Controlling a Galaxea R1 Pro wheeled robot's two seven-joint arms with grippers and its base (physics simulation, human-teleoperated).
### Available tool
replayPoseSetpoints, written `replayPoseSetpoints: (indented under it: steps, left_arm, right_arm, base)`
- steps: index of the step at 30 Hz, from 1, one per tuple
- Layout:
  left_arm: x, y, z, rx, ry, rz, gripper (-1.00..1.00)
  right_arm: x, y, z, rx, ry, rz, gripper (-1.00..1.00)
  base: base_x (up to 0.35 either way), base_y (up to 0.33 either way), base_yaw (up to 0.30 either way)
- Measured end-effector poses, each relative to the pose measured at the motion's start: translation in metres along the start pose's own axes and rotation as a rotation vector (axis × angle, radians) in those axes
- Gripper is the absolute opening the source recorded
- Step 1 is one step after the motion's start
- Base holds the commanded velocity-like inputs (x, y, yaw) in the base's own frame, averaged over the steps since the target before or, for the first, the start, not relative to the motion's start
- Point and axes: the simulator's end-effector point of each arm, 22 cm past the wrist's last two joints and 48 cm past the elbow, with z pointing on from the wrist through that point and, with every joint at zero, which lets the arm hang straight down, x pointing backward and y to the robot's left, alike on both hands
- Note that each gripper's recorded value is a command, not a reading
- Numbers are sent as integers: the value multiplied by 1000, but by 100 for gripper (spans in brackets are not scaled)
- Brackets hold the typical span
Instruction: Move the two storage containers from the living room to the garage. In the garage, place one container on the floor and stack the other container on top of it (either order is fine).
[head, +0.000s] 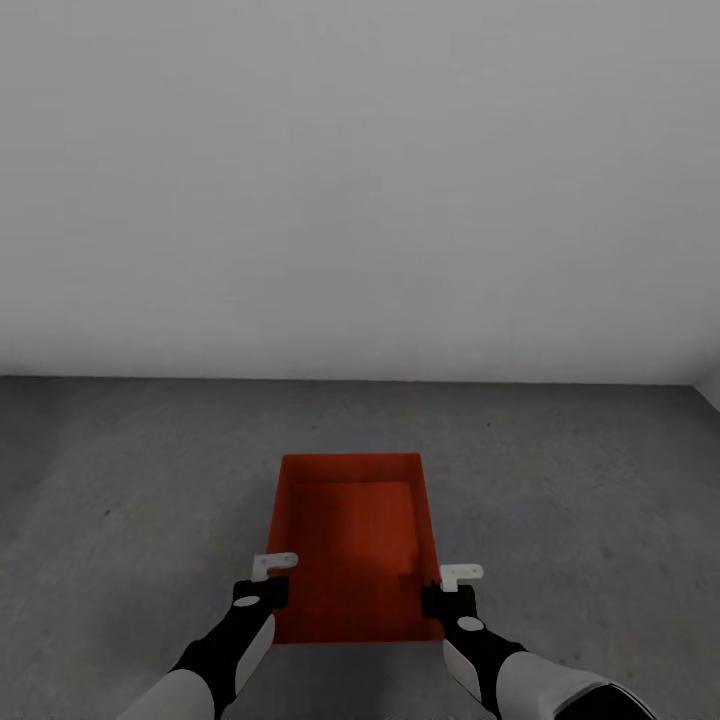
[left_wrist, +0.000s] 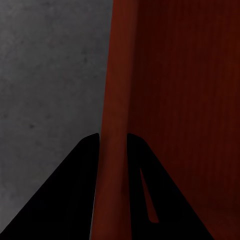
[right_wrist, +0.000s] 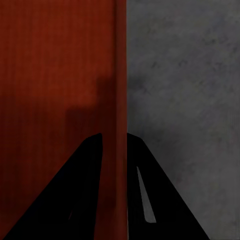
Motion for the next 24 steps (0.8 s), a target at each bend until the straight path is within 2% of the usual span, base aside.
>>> replayPoseSetpoints:
  steps: [8,24]
  left_arm:
    - [1,0,0,0,2,-1,-100]
    - [19,-2,27,0,1,0,-100]
  right_arm:
    - [0,0,0,0,1,-1,-100]
    - [21,1,25,0,1,0,-100]
  base:
    - [0,0,0]
    - [0,0,0]
